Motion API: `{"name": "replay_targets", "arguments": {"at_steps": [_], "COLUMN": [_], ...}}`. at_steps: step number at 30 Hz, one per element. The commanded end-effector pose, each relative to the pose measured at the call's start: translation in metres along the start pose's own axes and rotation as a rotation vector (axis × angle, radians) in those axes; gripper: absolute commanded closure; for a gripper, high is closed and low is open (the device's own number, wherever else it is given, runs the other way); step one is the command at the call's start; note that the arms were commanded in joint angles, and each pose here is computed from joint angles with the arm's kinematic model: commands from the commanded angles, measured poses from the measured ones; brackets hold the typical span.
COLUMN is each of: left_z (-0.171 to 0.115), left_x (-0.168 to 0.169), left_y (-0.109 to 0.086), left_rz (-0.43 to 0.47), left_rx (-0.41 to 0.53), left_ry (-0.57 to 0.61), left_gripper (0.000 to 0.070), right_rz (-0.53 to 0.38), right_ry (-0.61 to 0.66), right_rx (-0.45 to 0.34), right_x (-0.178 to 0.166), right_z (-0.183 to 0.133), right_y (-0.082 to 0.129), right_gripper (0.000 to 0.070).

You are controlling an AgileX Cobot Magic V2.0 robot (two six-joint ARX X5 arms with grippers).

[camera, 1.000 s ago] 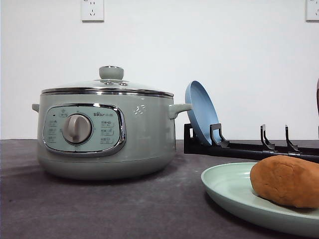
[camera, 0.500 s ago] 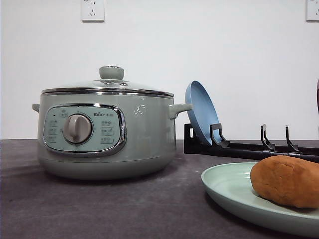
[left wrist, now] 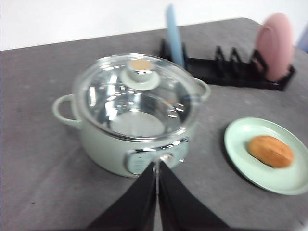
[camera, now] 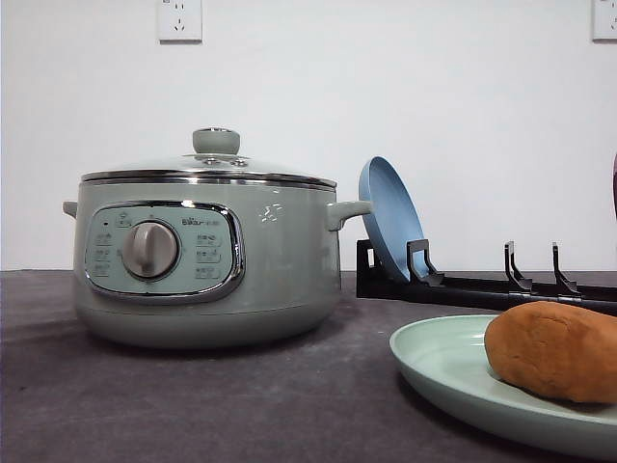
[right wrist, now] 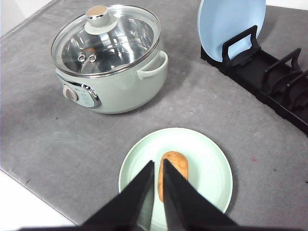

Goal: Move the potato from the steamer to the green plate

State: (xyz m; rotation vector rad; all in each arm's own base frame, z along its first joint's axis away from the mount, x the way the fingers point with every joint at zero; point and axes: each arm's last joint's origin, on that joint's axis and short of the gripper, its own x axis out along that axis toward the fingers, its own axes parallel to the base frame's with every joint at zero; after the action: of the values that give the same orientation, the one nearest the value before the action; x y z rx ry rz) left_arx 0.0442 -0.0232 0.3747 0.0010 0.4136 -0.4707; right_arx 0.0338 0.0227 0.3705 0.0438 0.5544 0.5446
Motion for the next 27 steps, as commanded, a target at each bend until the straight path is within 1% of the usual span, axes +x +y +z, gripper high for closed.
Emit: {"name": "replay_targets", "arguments": {"at_steps": [1, 5, 9, 12, 16, 20, 23, 27], "left_z": [-0.001, -0.019, -0.051, -0.08, -0.118, -0.147, -0.162, -0.173], "left_x": [0.004, 0.021, 0.045, 0.062, 0.082, 0.097, 0.104, 0.109], "left_y": [0.002, 0.014, 0.029, 0.038, 0.048, 0.053, 0.054, 0.057], "left_rz": [0.035, 0.165, 0.28, 0.34, 0.382, 0.388, 0.388, 0.408], "left_rx": [0.031, -0.009, -0.04, -0.052, -0.061, -0.067, -0.065, -0.07], "left_ry": [-0.019, -0.079, -0.162, -0.208, -0.235, -0.259, -0.273, -0.267], "left_gripper": [0.07, 0.07, 0.07, 0.07, 0.07, 0.07, 0.07, 0.07], "right_rz": [0.008, 0.008, 0.008, 0.008, 0.009, 0.008, 0.008, 0.009], "right_ry": [-0.022, -0.022, -0.022, -0.022, -0.022, -0.022, -0.022, -0.022], "right_rx": [-0.011, -0.011, -0.011, -0.011, -0.011, -0.011, -0.011, -0.011], "right_x": [-0.003, -0.003, -0.003, -0.003, -0.003, -0.003, -0.003, -0.003], "right_z": [0.003, 0.003, 0.003, 0.003, 0.003, 0.003, 0.003, 0.003], "right_y": [0.001, 0.001, 0.001, 0.001, 0.001, 0.001, 0.001, 0.001], "right_gripper": [0.0681, 0.0681, 0.0681, 0.0681, 0.0681, 0.0681, 0.0681, 0.0681]}}
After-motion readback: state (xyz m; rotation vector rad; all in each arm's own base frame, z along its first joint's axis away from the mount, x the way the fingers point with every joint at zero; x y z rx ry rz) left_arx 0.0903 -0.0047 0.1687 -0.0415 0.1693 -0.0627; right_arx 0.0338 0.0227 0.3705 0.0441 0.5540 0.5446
